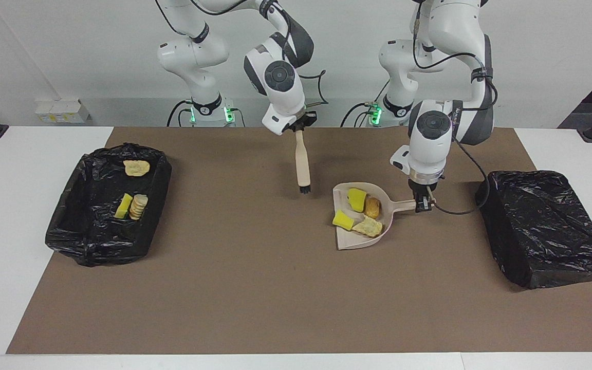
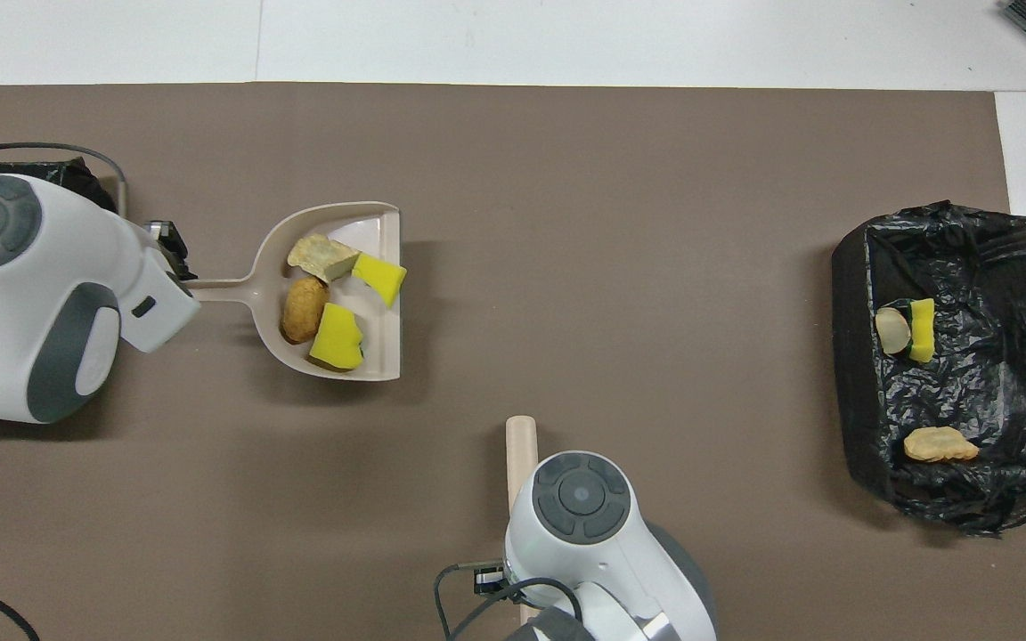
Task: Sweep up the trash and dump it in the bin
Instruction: 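Tip the dustpan into the bin nearest the left gripper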
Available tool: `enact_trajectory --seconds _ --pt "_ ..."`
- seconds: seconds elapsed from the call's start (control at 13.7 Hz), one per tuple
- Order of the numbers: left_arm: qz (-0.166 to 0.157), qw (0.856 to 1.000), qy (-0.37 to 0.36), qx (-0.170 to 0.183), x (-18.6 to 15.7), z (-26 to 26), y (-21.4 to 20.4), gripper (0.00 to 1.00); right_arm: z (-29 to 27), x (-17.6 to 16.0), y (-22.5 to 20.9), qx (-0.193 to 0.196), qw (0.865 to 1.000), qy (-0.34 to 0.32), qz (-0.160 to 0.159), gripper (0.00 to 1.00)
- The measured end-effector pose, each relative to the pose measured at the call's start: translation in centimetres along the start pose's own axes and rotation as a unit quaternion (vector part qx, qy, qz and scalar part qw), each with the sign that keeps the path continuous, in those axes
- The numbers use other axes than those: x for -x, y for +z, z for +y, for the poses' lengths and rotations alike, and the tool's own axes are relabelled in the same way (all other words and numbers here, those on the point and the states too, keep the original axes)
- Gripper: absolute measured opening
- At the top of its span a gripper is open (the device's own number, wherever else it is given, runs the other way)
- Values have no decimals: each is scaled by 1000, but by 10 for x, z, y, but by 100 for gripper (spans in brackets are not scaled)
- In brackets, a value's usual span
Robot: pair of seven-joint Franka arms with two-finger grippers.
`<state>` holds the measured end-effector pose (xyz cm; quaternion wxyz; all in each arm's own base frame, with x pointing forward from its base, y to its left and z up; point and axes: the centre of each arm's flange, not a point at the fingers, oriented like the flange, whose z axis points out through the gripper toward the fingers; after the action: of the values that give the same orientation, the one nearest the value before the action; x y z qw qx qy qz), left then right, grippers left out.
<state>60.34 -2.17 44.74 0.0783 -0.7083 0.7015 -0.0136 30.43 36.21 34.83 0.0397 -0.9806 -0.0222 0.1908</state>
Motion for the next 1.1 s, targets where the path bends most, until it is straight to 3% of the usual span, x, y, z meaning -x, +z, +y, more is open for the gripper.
enact_trajectory --seconds 0.44,0.8,1.1 --pt "-10 999 -40 -28 143 -30 -51 33 7 -5 9 -13 999 2 33 26" --pt "-26 997 -64 -30 300 -30 -44 33 9 -11 10 -21 999 -3 43 26" --pt "-57 997 -27 -44 365 -45 -35 33 9 -13 12 -22 999 -7 45 26"
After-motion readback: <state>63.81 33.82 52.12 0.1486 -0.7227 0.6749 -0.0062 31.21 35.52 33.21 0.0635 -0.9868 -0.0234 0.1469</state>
